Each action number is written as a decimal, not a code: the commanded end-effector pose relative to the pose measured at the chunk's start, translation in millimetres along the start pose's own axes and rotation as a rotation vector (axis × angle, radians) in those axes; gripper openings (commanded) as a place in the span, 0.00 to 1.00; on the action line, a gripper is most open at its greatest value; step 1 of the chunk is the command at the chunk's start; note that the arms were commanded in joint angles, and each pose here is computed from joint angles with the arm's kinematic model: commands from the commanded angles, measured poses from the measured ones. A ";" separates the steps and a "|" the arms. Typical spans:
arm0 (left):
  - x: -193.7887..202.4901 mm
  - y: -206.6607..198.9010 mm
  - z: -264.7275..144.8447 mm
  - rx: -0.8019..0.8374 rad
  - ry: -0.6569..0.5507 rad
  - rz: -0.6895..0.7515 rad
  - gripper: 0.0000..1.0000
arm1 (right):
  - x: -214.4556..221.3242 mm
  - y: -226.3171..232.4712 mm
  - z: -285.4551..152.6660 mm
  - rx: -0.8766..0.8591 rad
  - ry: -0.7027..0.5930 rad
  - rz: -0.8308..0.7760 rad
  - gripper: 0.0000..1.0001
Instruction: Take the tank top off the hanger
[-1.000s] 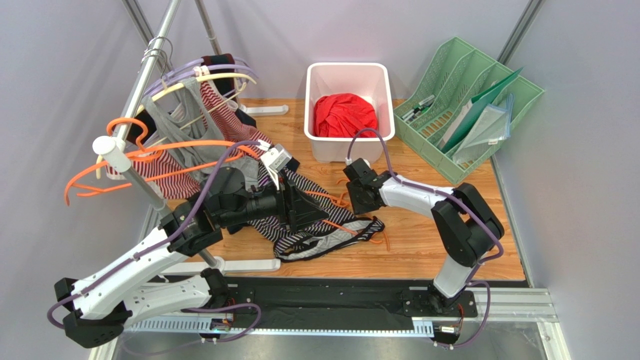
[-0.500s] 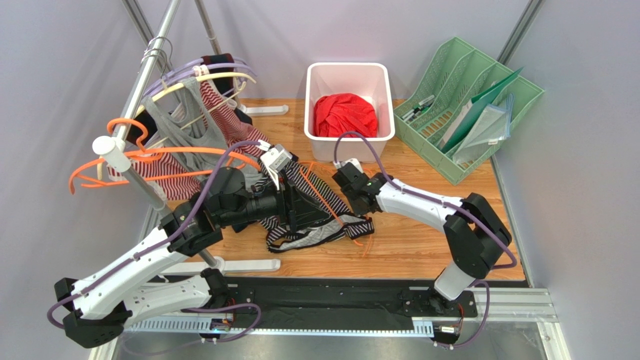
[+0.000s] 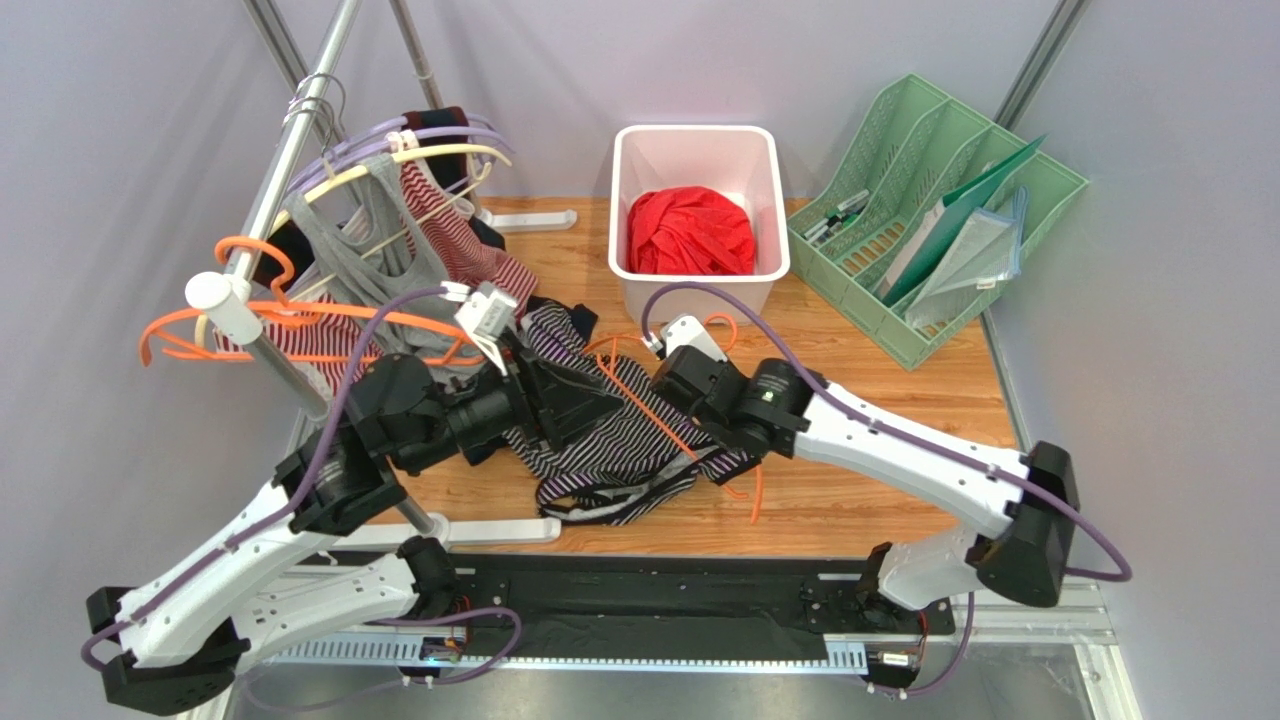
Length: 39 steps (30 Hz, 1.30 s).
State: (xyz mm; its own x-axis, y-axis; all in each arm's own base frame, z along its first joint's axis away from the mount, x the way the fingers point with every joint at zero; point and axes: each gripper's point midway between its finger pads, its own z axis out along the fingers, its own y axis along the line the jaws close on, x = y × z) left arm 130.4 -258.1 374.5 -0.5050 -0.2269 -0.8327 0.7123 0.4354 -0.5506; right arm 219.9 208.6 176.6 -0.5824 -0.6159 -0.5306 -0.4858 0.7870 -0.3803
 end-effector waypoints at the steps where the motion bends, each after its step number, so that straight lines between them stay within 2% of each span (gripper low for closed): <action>1: -32.8 21.2 -3.9 -0.143 -0.166 -0.036 0.63 | -14.7 -29.9 -46.8 0.025 -0.123 0.015 0.00; 9: -28.2 37.8 36.6 -0.219 -0.148 -0.083 0.64 | -21.8 -50.5 -91.3 -0.062 -0.311 0.067 0.00; 14: -18.6 37.9 79.6 -0.201 -0.077 -0.062 0.65 | -16.6 -50.0 -99.6 -0.097 -0.303 0.029 0.00; 19: -31.3 25.1 112.3 -0.152 -0.064 -0.011 0.67 | -10.0 -46.4 -93.7 -0.095 -0.281 0.002 0.00; 23: -15.2 31.3 142.3 -0.148 0.022 0.055 0.66 | -12.7 -41.9 -95.9 -0.125 -0.299 0.004 0.00; 28: 5.8 30.9 158.0 -0.082 0.124 0.156 0.62 | -15.5 -40.5 -100.1 -0.147 -0.313 0.004 0.00; 32: 18.0 41.8 161.8 -0.102 0.160 0.187 0.59 | -15.5 -41.3 -102.5 -0.155 -0.322 0.009 0.00; 39: 36.4 49.2 168.4 -0.105 0.233 0.192 0.45 | -15.9 -41.6 -106.9 -0.173 -0.341 0.020 0.00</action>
State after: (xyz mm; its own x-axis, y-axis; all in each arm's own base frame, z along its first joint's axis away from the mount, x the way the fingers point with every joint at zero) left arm 231.5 -385.7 294.7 -0.5103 0.0457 -0.8588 0.7136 0.5799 -0.3931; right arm 179.7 177.9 263.4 -0.3977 -0.5740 -0.7158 -0.5911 0.7570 -0.2786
